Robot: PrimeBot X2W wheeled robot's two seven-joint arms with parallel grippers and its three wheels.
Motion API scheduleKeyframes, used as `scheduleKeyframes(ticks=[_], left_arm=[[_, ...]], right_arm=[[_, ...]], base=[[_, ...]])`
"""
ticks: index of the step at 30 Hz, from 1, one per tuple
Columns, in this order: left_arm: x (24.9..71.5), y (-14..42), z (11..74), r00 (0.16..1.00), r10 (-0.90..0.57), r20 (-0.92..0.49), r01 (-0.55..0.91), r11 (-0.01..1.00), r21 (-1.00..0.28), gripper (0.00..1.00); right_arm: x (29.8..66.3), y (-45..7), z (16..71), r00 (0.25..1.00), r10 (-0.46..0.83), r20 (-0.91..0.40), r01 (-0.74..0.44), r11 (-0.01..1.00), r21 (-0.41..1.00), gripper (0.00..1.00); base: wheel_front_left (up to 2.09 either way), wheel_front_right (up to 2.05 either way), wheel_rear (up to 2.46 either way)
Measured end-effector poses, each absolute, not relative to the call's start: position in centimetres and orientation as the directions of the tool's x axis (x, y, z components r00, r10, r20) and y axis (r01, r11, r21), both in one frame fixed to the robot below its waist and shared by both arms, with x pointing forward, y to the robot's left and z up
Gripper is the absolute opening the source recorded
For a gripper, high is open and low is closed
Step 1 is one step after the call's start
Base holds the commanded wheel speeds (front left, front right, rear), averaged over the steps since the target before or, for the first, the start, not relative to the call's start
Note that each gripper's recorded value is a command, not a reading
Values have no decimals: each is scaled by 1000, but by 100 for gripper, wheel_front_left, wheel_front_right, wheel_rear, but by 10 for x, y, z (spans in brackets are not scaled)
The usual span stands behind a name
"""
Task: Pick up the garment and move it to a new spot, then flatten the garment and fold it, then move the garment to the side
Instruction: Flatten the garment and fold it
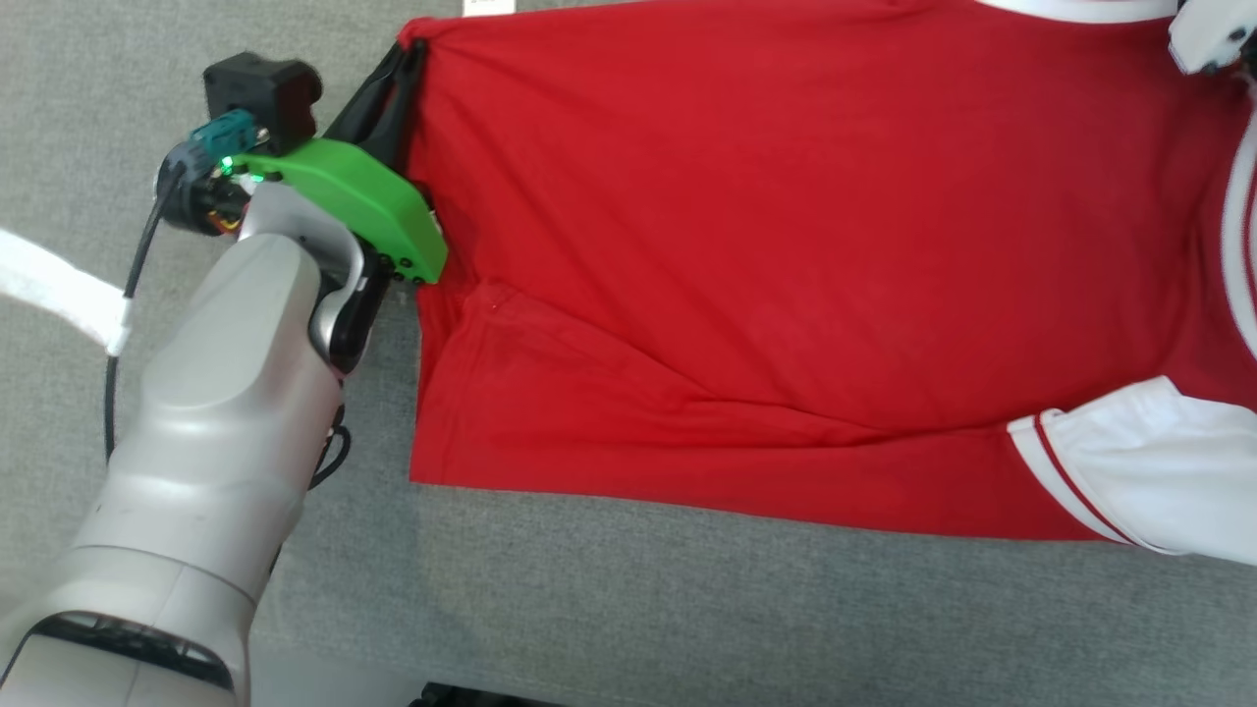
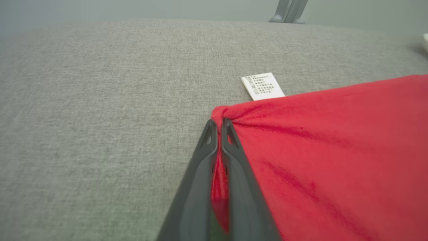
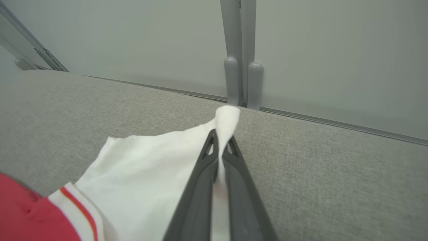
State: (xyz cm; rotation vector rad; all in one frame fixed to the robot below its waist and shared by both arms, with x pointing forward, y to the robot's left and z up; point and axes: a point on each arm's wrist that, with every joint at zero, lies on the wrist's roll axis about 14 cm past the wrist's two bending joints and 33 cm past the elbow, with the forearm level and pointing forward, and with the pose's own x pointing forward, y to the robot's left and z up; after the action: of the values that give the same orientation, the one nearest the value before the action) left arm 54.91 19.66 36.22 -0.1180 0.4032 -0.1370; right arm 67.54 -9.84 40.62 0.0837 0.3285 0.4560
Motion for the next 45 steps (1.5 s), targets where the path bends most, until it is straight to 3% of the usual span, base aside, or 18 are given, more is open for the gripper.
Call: scheduleKeyframes(ticks=[5, 10, 20, 35, 36, 37, 38, 45], left_arm=[[547, 202, 378, 928, -151, -340, 114, 985, -128, 0], [543, 199, 396, 945, -159, -286, 128, 984, -122, 0], [498, 174, 416, 955, -194, -226, 161, 975, -154, 0], [414, 152, 402, 912, -194, -361, 88, 953, -291, 0], [410, 152, 400, 904, -197, -379, 86, 953, -291, 0], [407, 153, 398, 903, -192, -385, 80, 954, -288, 43], [405, 154, 398, 901, -188, -390, 76, 956, -284, 100], [402, 167, 409, 940, -108, -324, 23, 967, -255, 100]], right_arm=[[643, -120, 438, 881, 448, -150, -424, 890, 168, 0], [608, -144, 453, 900, 426, -92, -407, 898, 167, 0], [520, -162, 454, 913, 399, -87, -371, 899, 231, 0], [421, -184, 430, 949, 271, -161, -205, 918, 338, 1], [416, -183, 428, 949, 265, -169, -194, 917, 350, 33], [413, -183, 427, 950, 261, -174, -187, 916, 355, 67], [409, -183, 426, 950, 256, -178, -182, 919, 351, 100], [403, -188, 452, 973, 214, -89, -185, 948, 258, 100]], base=[[0, 0, 0], [0, 0, 0], [0, 0, 0], [0, 0, 0], [0, 0, 0], [0, 0, 0], [0, 0, 0], [0, 0, 0]])
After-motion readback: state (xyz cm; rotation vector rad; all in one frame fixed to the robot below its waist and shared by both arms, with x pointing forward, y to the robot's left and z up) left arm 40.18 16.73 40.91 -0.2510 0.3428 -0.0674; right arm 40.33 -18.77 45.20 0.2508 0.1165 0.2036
